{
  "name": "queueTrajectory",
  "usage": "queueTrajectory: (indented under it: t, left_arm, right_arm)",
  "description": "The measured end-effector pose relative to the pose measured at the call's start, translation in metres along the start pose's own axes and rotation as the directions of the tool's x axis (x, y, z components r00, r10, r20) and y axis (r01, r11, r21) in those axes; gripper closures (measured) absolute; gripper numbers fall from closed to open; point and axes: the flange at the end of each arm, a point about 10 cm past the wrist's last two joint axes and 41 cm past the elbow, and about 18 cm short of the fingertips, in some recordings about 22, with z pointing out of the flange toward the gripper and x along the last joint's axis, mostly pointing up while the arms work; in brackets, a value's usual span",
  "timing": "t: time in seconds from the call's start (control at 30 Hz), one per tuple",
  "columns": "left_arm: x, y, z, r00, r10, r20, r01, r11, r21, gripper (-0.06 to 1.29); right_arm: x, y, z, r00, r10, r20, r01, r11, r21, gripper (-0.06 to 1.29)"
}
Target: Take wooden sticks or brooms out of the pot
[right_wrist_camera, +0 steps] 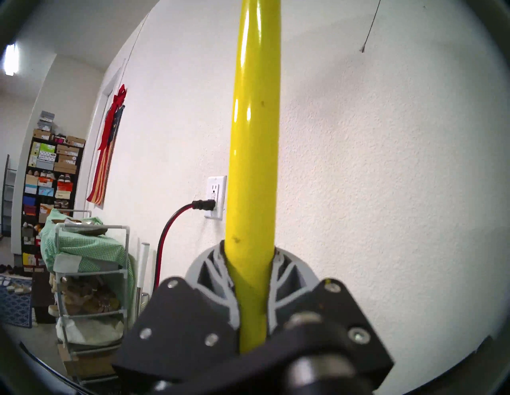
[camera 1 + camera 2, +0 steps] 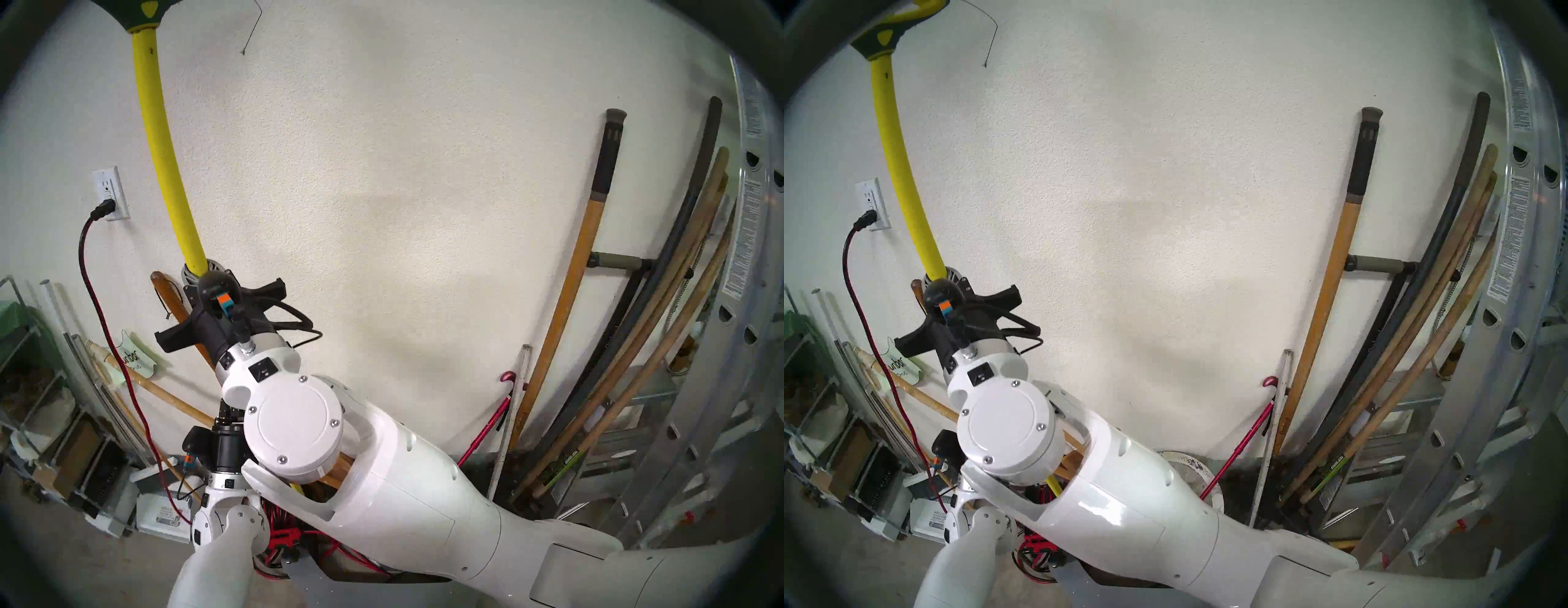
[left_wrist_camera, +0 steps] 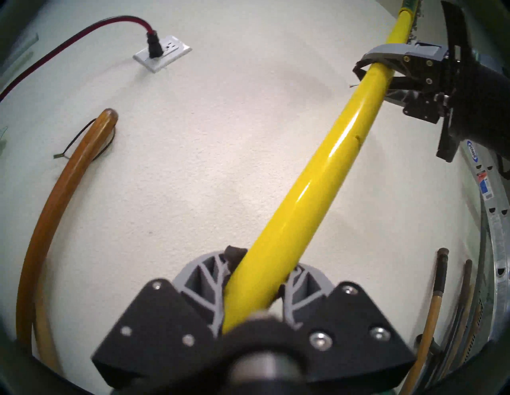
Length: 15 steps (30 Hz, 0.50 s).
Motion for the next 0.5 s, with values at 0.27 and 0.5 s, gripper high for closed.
queueTrajectory:
  t: [0.27,0.5]
  left_arm:
    - [-0.022,-0.010,-0.013,0.998,-0.020,0.058,0.015,0.995,0.094,0.95]
    - [-0.032,-0.005,-0.009,0.998,-0.026,0.063,0.020,0.995,0.094,0.95]
  right_arm:
    - [-0.028,0.000,-0.016,0.997,-0.008,0.074,0.009,1.000,-0.008,1.11]
    - [-0.030,0.009,-0.021,0.997,-0.022,0.072,0.025,0.998,-0.050,1.11]
